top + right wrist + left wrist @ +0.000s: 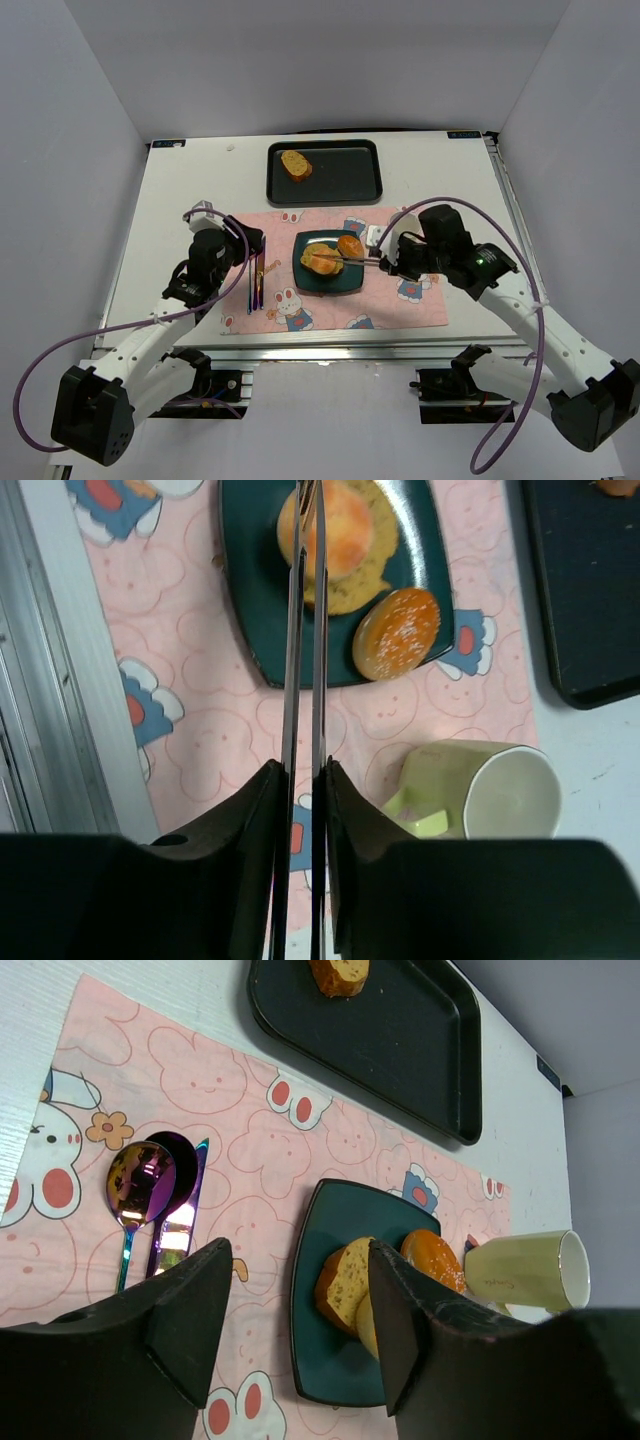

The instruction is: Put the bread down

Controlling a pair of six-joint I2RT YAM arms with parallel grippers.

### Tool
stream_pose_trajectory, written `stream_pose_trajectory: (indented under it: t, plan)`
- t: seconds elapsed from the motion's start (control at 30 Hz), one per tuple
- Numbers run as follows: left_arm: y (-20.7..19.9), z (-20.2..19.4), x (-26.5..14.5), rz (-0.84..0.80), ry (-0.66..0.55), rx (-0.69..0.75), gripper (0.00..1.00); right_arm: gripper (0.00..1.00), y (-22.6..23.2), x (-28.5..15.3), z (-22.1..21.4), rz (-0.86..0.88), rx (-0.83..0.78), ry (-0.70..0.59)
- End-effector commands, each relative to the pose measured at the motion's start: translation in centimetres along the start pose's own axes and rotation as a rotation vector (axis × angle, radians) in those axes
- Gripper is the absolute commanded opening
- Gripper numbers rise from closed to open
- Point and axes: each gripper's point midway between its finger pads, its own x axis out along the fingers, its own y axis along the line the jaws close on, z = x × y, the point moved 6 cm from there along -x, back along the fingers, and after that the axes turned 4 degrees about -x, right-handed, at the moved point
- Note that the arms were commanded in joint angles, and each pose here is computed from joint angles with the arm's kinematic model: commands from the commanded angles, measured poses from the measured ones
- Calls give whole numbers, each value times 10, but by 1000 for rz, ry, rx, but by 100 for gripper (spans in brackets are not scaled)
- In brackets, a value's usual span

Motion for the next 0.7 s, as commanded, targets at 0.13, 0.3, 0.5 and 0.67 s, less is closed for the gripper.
stream_pose_trajectory:
  t: [0.13, 0.3, 0.5, 0.67]
  plan:
    - [-16, 4, 3, -89, 10, -11, 16, 0, -56, -24, 11, -305, 259, -61]
    - [-31, -4, 5, -198, 87, -5, 0, 0, -112, -59, -60, -599, 729, -10]
    - [-39, -22, 9, -258, 198, 24, 29, 0, -122, -71, -164, -757, 1078, 88]
    - [-42, -33, 13, -252, 247, 56, 58, 0, -114, -40, -234, -815, 1079, 224]
